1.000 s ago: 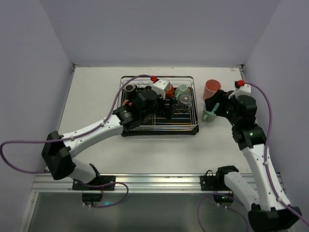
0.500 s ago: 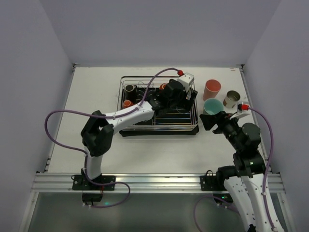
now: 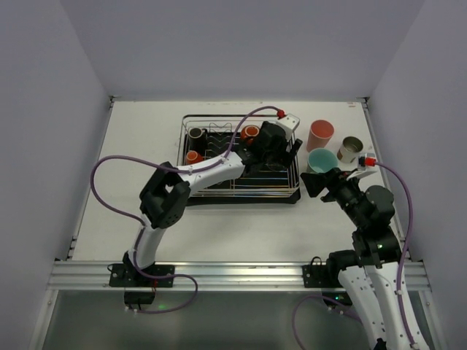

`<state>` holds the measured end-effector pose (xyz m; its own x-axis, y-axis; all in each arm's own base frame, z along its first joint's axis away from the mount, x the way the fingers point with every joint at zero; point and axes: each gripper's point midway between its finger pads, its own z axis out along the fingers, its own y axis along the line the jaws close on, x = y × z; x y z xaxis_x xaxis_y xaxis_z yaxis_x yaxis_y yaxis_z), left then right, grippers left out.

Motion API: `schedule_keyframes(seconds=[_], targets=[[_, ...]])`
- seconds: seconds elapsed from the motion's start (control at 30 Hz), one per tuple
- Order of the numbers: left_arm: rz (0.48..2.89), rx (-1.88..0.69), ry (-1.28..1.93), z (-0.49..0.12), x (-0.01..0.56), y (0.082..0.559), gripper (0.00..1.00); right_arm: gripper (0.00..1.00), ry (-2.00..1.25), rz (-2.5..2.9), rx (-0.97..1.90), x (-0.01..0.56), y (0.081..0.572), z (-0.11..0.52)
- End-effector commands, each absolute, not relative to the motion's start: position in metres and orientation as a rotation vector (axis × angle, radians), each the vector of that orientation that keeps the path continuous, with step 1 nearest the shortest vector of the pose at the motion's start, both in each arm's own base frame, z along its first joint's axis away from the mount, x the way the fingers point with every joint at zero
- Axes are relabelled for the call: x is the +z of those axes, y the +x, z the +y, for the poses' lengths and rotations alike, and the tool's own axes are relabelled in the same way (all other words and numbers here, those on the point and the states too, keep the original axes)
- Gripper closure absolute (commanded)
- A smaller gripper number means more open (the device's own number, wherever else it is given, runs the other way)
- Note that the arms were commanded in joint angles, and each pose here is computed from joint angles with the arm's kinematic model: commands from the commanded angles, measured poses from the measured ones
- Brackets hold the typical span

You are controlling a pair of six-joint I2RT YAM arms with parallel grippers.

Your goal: Unload the cups from the dish rack

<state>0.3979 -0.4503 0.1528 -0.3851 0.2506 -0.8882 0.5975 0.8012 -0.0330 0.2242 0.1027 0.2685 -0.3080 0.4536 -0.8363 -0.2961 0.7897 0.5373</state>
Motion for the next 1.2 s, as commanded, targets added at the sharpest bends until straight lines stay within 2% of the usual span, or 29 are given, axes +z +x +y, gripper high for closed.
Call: schedule_keyframes(seconds=[0.0, 0.1, 0.13, 0.2, 0.23, 0.4, 0.5, 0.53, 0.57, 0.67, 0.87, 1.17], targets=[[1.919, -0.388, 0.632, -0.455, 0.167, 0.411, 0.06, 0.28, 0.087, 1.671, 0.786, 0.291, 0.220, 0.108], [1.914, -0.376, 0.629, -0.454, 0.167, 0.413, 0.19, 0.28, 0.092, 1.655, 0.776, 0.293, 0.220, 0.106], [1.911, -0.375, 0.628, -0.453, 0.167, 0.413, 0.30, 0.28, 0.094, 1.653, 0.776, 0.293, 0.220, 0.106], [1.890, -0.385, 0.619, -0.450, 0.177, 0.411, 0.39, 0.28, 0.096, 1.653, 0.773, 0.292, 0.221, 0.105], [1.865, -0.399, 0.602, -0.447, 0.193, 0.409, 0.47, 0.28, 0.102, 1.655, 0.775, 0.292, 0.222, 0.105], [1.755, -0.510, 0.529, -0.432, 0.252, 0.390, 0.59, 0.24, 0.105, 1.648, 0.854, 0.291, 0.225, 0.115], [1.690, -0.638, 0.484, -0.419, 0.291, 0.364, 0.62, 0.23, 0.092, 1.626, 0.946, 0.293, 0.225, 0.126], [1.633, -0.693, 0.456, -0.408, 0.321, 0.351, 0.64, 0.25, 0.093, 1.617, 0.996, 0.295, 0.221, 0.131], [1.661, -0.727, 0.435, -0.402, 0.309, 0.342, 0.64, 0.27, 0.097, 1.614, 1.022, 0.292, 0.221, 0.133], [1.576, -0.913, 0.356, -0.388, 0.347, 0.312, 0.66, 0.30, 0.085, 1.573, 1.133, 0.298, 0.216, 0.144], [1.452, -1.348, 0.288, -0.379, 0.366, 0.250, 0.66, 0.30, 0.082, 1.499, 1.294, 0.311, 0.206, 0.155], [1.356, -1.526, 0.280, -0.378, 0.378, 0.227, 0.67, 0.31, -0.019, 1.499, 1.459, 0.319, 0.195, 0.175]])
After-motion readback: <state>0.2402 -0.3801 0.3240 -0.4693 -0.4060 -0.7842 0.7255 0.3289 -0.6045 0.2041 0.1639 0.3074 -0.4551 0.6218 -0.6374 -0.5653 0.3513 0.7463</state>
